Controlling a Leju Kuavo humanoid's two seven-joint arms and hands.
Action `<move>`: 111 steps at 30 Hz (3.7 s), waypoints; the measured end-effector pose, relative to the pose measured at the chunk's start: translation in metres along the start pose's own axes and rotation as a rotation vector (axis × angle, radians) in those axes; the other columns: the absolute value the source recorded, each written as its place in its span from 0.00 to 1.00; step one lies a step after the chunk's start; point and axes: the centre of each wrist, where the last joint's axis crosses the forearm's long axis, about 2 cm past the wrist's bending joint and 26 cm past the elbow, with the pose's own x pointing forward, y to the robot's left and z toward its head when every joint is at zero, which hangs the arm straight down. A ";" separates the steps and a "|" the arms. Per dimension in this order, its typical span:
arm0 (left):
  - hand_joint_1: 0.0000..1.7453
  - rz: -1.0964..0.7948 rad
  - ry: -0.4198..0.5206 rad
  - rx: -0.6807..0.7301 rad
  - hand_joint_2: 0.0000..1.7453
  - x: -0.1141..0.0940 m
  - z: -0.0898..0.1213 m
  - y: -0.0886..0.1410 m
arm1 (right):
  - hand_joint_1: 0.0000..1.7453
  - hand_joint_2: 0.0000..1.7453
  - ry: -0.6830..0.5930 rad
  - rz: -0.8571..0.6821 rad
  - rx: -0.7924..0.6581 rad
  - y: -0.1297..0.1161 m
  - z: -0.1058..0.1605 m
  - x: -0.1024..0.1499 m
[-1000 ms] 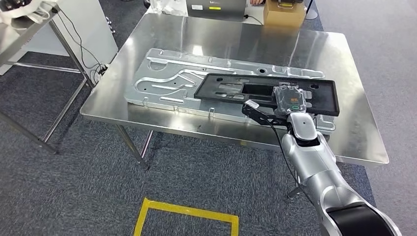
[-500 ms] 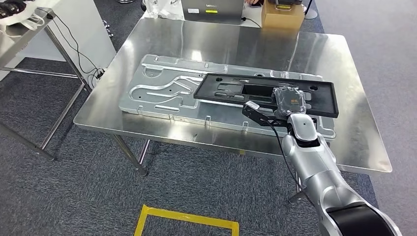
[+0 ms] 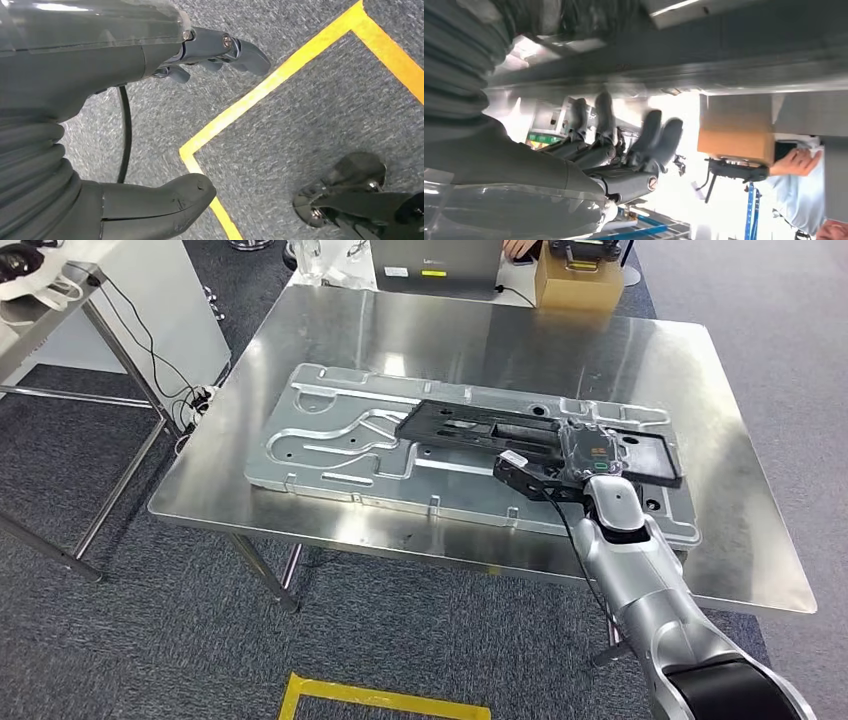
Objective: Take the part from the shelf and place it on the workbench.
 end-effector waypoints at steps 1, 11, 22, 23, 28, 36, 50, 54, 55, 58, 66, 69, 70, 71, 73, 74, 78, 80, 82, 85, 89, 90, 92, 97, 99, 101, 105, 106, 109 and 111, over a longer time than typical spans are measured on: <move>0.00 -0.003 -0.003 0.000 1.00 0.001 0.000 0.000 | 0.00 0.00 0.000 0.001 -0.001 -0.001 -0.001 0.000; 0.00 -0.014 -0.010 -0.005 0.00 0.002 -0.001 0.000 | 0.00 0.00 0.006 0.008 0.011 0.002 0.000 -0.004; 0.00 -0.009 -0.005 -0.019 0.00 0.000 0.001 -0.003 | 0.00 0.00 0.003 0.007 0.012 0.003 0.000 -0.004; 0.00 -0.003 -0.006 -0.022 0.00 0.000 0.001 -0.003 | 0.00 0.00 0.000 0.006 0.012 0.003 0.001 -0.004; 0.00 0.020 -0.020 -0.037 0.00 -0.001 0.001 -0.003 | 0.00 0.00 -0.013 0.000 0.009 0.005 0.003 -0.004; 0.00 0.035 -0.018 -0.037 0.00 0.000 0.001 -0.003 | 0.00 0.00 -0.028 -0.010 0.005 0.015 0.015 -0.002; 0.00 0.037 -0.013 -0.041 0.00 -0.002 0.001 -0.003 | 0.00 0.00 -0.047 -0.029 -0.020 0.013 0.018 0.006; 0.00 0.037 -0.014 -0.039 0.00 -0.001 0.001 -0.002 | 0.00 0.00 -0.059 -0.043 -0.018 0.015 0.020 0.008; 0.00 0.037 -0.015 -0.038 0.00 0.000 0.000 -0.002 | 0.00 0.00 -0.063 -0.049 -0.022 0.014 0.020 0.008; 0.00 0.038 -0.014 -0.036 0.00 0.000 0.000 -0.001 | 0.00 0.00 -0.079 -0.072 -0.046 0.012 0.020 0.013; 0.00 0.057 -0.006 -0.031 0.00 -0.002 0.001 -0.003 | 0.00 0.00 -0.115 -0.138 -0.104 0.030 0.052 0.027; 0.00 0.071 0.000 -0.027 0.00 -0.004 0.002 -0.005 | 0.00 0.00 -0.127 -0.171 -0.116 0.041 0.075 0.034; 0.00 0.075 0.001 -0.025 0.00 -0.004 0.003 -0.005 | 0.00 0.00 -0.132 -0.184 -0.127 0.043 0.082 0.037; 0.00 0.078 0.001 -0.025 0.00 -0.004 0.003 -0.006 | 0.00 0.00 -0.136 -0.197 -0.141 0.043 0.088 0.039; 0.00 0.083 0.003 -0.024 0.00 -0.004 0.003 -0.008 | 0.00 0.00 -0.140 -0.219 -0.167 0.045 0.101 0.044; 0.00 0.085 0.004 -0.023 0.00 -0.005 0.003 -0.008 | 0.00 0.00 -0.140 -0.227 -0.172 0.048 0.108 0.046; 0.00 0.097 0.010 -0.021 0.00 -0.007 0.005 -0.010 | 0.00 0.00 -0.139 -0.250 -0.162 0.058 0.134 0.049; 0.00 0.098 0.011 -0.022 0.00 -0.007 0.005 -0.011 | 0.00 0.00 -0.140 -0.253 -0.164 0.059 0.138 0.050; 0.00 0.099 0.012 -0.022 0.00 -0.007 0.005 -0.011 | 0.00 0.00 -0.140 -0.255 -0.163 0.060 0.139 0.050; 0.00 0.117 0.021 -0.012 0.00 -0.008 0.006 -0.012 | 0.00 0.00 -0.131 -0.320 -0.147 0.071 0.172 0.051; 0.00 0.151 0.029 0.007 0.00 -0.009 0.006 -0.012 | 0.00 0.00 -0.091 -0.441 -0.119 0.084 0.219 0.055; 0.00 0.155 0.029 0.009 0.00 -0.009 0.006 -0.011 | 0.00 0.00 -0.083 -0.452 -0.118 0.085 0.224 0.056; 0.00 0.161 0.030 0.011 0.00 -0.009 0.006 -0.012 | 0.00 0.00 -0.064 -0.478 -0.104 0.087 0.230 0.055; 0.00 0.193 0.050 0.028 0.00 -0.012 0.007 -0.014 | 0.00 0.00 0.075 -0.725 0.013 0.115 0.262 0.048; 0.00 0.205 0.065 0.038 0.00 -0.014 0.009 -0.016 | 0.00 0.00 0.173 -0.769 0.080 0.145 0.287 0.037; 0.00 0.215 0.077 0.045 0.00 -0.014 0.009 -0.018 | 0.00 0.00 0.328 -0.779 0.205 0.178 0.323 0.021; 0.00 0.228 0.075 0.053 0.00 -0.007 0.008 -0.021 | 0.00 0.00 0.783 -0.819 0.592 0.214 0.403 0.004; 0.00 0.230 0.073 0.055 0.00 -0.006 0.007 -0.021 | 0.00 0.00 0.908 -0.829 0.698 0.217 0.418 0.006; 0.00 0.230 0.074 0.065 0.00 -0.008 0.008 -0.022 | 0.00 0.00 1.204 -0.834 0.980 0.220 0.447 0.021; 0.00 0.230 0.074 0.070 0.00 -0.008 0.008 -0.023 | 0.00 0.00 1.309 -0.835 1.102 0.220 0.458 0.034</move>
